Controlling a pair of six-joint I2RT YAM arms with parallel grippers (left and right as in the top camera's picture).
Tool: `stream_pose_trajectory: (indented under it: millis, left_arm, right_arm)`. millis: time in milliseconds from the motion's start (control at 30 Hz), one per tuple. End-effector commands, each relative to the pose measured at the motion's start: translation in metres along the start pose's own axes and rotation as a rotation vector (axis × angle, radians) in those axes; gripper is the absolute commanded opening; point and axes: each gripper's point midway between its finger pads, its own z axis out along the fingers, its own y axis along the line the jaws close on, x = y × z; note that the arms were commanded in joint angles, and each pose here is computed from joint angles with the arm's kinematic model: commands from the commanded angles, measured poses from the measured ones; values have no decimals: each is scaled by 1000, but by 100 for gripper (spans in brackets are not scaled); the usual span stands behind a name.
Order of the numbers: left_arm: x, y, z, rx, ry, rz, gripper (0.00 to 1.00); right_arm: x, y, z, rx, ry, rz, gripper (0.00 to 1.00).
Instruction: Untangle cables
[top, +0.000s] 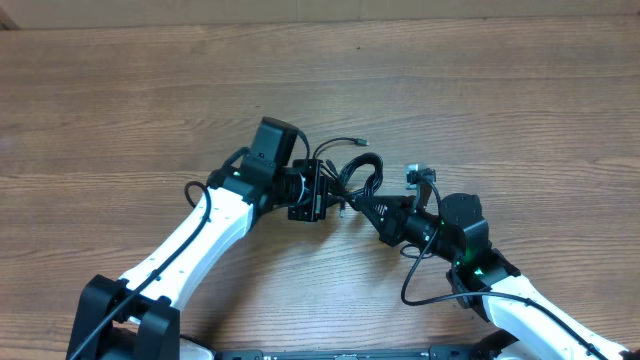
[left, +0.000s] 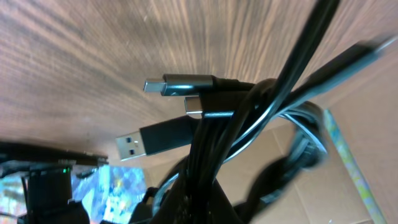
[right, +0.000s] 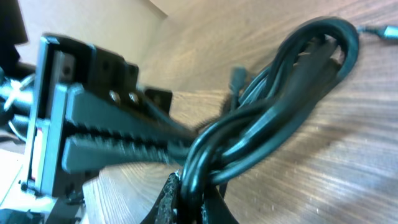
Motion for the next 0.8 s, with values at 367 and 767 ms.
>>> stream_pose_trajectory:
  millis: [367, 767]
  left_arm:
    - [-82, -58, -48, 241, -410, 95, 4]
    - [-69, -38, -37, 47, -361, 719, 53]
  right_arm:
    - [77, 82, -40, -496, 501, 149, 4]
    - [1, 120, -37, -584, 157, 33, 4]
